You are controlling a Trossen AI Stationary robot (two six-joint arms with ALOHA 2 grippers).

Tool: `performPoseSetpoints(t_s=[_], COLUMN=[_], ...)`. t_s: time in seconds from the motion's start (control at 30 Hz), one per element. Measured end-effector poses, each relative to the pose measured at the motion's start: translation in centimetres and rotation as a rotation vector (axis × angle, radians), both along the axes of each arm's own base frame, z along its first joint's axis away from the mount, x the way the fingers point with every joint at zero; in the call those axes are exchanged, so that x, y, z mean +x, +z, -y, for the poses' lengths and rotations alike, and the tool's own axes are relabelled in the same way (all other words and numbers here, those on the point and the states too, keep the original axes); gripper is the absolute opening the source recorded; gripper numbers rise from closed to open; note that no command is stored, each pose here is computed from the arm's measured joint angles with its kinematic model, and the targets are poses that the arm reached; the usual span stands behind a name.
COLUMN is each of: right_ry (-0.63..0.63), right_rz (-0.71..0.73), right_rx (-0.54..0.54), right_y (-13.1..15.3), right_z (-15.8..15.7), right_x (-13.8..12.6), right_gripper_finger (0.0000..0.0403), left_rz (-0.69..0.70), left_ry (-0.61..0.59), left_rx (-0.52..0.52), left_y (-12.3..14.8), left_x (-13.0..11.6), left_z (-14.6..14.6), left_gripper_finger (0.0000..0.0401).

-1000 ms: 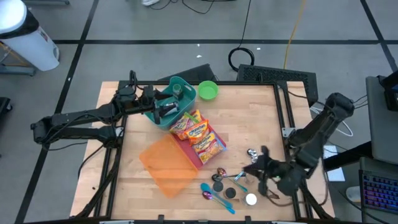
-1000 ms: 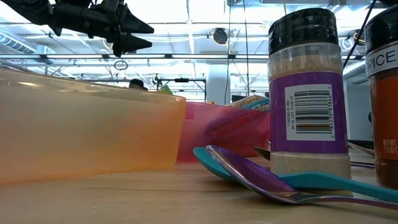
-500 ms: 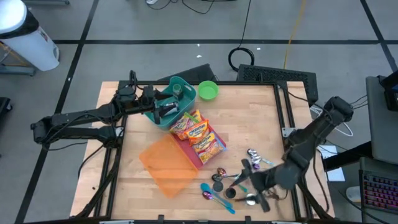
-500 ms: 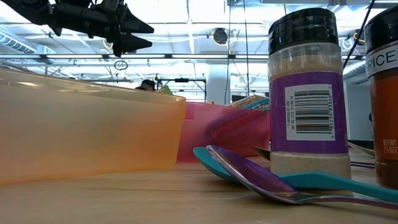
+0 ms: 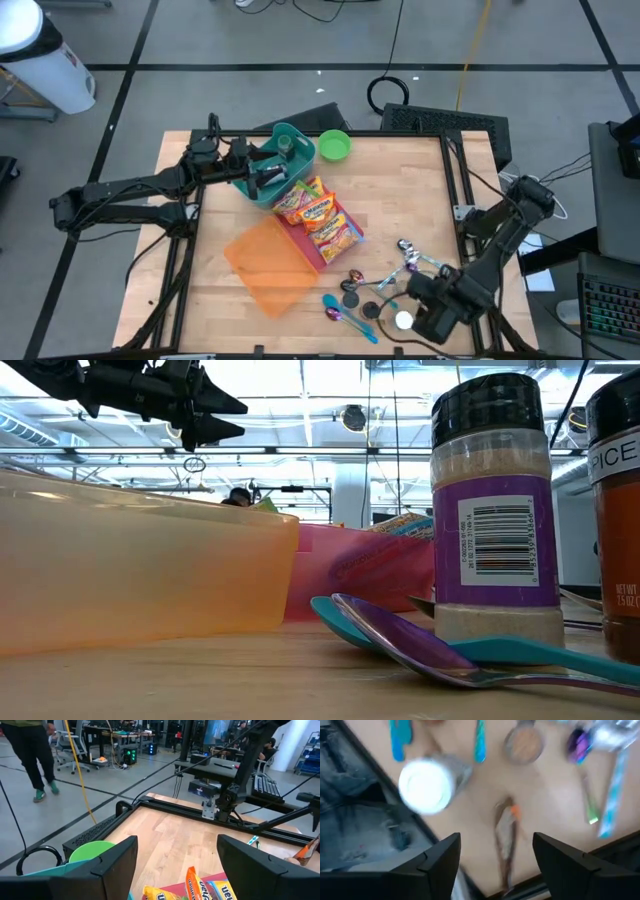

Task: Pick & Place Food Item
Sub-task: Put the orange seasoning pack into the green bin

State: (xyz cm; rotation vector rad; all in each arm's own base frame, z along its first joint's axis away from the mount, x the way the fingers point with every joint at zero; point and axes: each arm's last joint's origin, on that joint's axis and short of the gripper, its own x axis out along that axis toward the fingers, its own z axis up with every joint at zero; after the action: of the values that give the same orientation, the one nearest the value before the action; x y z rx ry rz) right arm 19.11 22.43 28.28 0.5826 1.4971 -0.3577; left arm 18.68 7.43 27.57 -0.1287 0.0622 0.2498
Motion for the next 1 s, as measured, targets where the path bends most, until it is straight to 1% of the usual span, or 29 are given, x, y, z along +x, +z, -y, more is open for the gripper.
performPoseSetpoints(t_s=[0.1, 0.17, 0.3, 0.4, 0.5, 0.6, 0.67, 0.7, 0.73, 0.87, 1.0], right_ry=[-0.025, -0.036, -0.015, 0.007, 0.031, 0.065, 0.085, 0.094, 0.098, 0.085, 0.072], right_rz=[-0.012, -0.034, -0.068, -0.080, -0.084, -0.090, -0.086, -0.082, -0.082, -0.102, -0.126], right_rx=[0.024, 0.000, -0.043, -0.061, -0.023, 0.030, 0.046, 0.049, 0.049, 0.019, -0.015], right_y=[-0.8, -1.5, -3.2, -4.2, -4.9, -5.7, -6.1, -6.2, -6.3, -6.1, -4.6], right_z=[-0.6, -0.5, -0.4, -0.2, -0.3, -0.5, -0.5, -0.6, -0.5, -0.3, 0.3], right_x=[-0.9, -1.3, -2.2, -2.4, -2.3, -2.2, -2.2, -2.2, -2.2, -2.3, -2.4], right_gripper_finger=[0.0235, 0.0231, 0.0218, 0.0200, 0.0159, 0.0092, 0.0037, 0.0019, 0.0012, 0.0003, 0.0001], left_rz=[0.001, 0.001, 0.001, 0.001, 0.002, 0.002, 0.002, 0.002, 0.002, 0.002, 0.002], left_ry=[0.000, 0.000, 0.000, 0.000, 0.000, 0.000, 0.000, 0.000, 0.000, 0.000, 0.000], left_rx=[0.000, 0.000, -0.002, -0.003, -0.006, -0.006, -0.006, -0.006, -0.006, -0.005, -0.005], left_y=[0.0, 0.0, 0.0, 0.0, 0.0, 0.0, 0.0, 0.0, 0.0, 0.0, 0.0], left_x=[0.0, 0.0, 0.0, 0.0, 0.0, 0.0, 0.0, 0.0, 0.0, 0.0, 0.0], left_z=[0.0, 0.0, 0.0, 0.0, 0.0, 0.0, 0.0, 0.0, 0.0, 0.0, 0.0], left_gripper_finger=[0.0280, 0.0284, 0.0289, 0.0286, 0.0279, 0.0272, 0.0271, 0.0272, 0.0273, 0.0280, 0.0281])
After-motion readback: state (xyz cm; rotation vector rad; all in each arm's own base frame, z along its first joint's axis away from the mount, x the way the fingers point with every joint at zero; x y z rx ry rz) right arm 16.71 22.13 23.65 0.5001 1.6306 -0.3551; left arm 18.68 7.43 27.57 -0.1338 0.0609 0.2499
